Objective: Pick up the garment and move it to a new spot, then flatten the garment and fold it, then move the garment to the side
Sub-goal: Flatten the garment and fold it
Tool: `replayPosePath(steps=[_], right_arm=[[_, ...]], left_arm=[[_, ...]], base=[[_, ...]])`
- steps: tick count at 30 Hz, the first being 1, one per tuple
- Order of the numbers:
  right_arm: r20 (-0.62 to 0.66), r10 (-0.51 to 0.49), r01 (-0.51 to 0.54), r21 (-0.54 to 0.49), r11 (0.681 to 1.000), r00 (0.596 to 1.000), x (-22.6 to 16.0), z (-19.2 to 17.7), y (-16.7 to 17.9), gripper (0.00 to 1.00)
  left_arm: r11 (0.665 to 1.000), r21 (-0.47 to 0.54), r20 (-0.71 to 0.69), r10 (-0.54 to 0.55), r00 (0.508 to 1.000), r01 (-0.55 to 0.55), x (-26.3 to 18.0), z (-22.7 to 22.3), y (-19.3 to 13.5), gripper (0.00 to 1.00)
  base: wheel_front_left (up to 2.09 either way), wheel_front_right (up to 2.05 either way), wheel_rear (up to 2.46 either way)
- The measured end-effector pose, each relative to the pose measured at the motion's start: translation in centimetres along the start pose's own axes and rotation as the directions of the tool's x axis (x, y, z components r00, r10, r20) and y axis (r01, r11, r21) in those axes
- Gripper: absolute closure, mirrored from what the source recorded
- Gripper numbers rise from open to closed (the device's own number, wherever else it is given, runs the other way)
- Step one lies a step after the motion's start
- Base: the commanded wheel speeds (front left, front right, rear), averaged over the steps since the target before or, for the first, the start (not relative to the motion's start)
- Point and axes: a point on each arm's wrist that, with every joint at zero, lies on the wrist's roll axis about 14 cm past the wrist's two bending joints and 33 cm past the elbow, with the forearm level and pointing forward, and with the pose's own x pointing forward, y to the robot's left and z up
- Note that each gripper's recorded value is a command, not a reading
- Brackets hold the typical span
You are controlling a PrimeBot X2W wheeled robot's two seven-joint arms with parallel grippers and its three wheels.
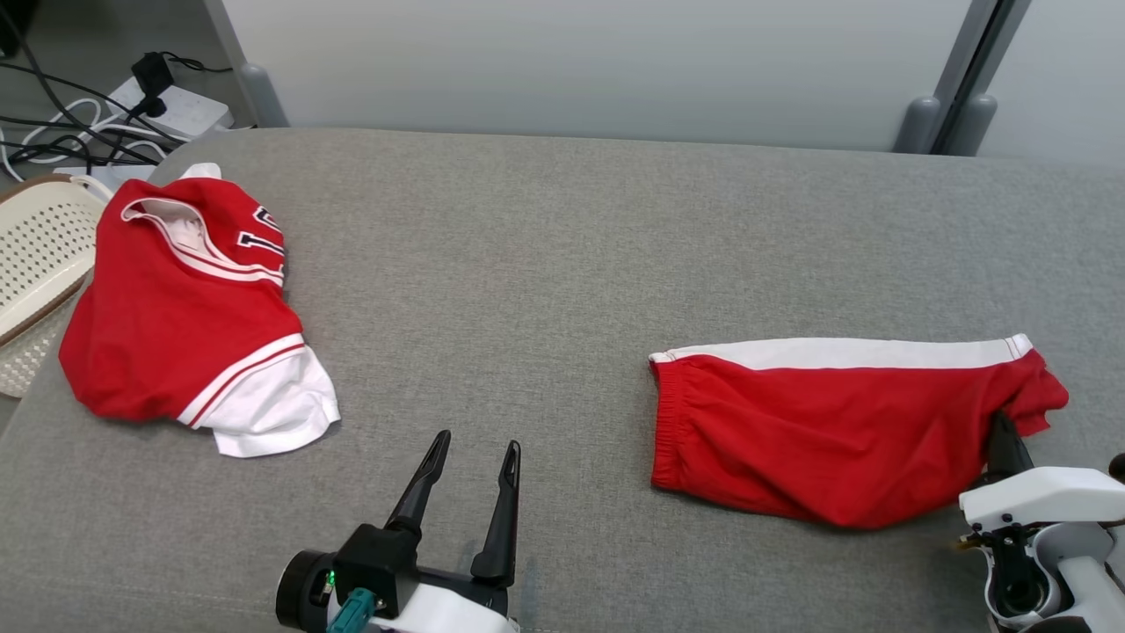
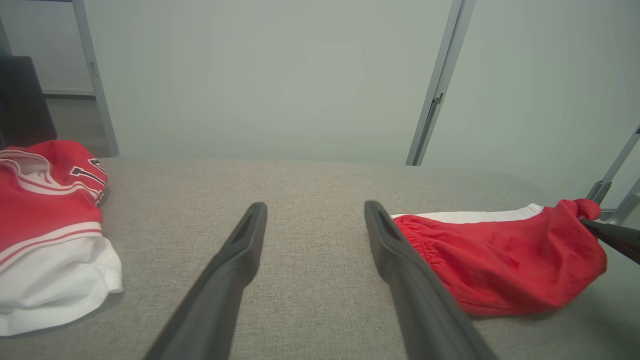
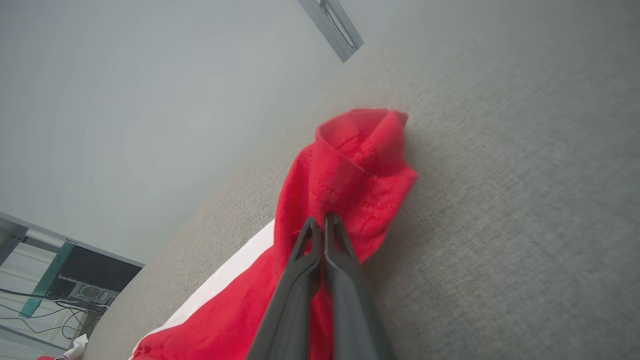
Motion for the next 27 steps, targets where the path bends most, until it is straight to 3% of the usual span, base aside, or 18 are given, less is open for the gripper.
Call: replayPosePath(steps=[7, 15, 25, 27], right_arm=[[-0.015, 0.166, -0.167, -0.031, 0.986, 0.986, -0.3, -1.1, 5.2, 1.00], [-0.093, 0.353, -0.358, -0.038, 0.933, 0.931, -1.7, -4.5, 11.8, 1.00], [-0.230, 0.479, -0.497, -0.026, 0.867, 0.847, -4.4, -9.1, 16.3, 1.00], [-0.243, 0.479, -0.500, -0.025, 0.866, 0.843, -4.6, -9.4, 16.4, 0.98]], left_arm=[[0.999, -0.003, 0.018, 0.038, 0.999, -0.038, -0.8, 0.6, 1.0, 0.00], [0.996, 0.001, 0.039, 0.094, 0.995, -0.094, -2.1, 1.3, 2.6, 0.00], [0.986, -0.002, 0.052, 0.169, 0.984, -0.169, -4.1, 1.5, 4.4, 0.00], [0.985, -0.002, 0.052, 0.173, 0.984, -0.173, -4.2, 1.6, 4.5, 0.00]], base=[[0.00, 0.00, 0.00], [0.00, 0.00, 0.00], [0.00, 0.00, 0.00], [0.00, 0.00, 0.00]])
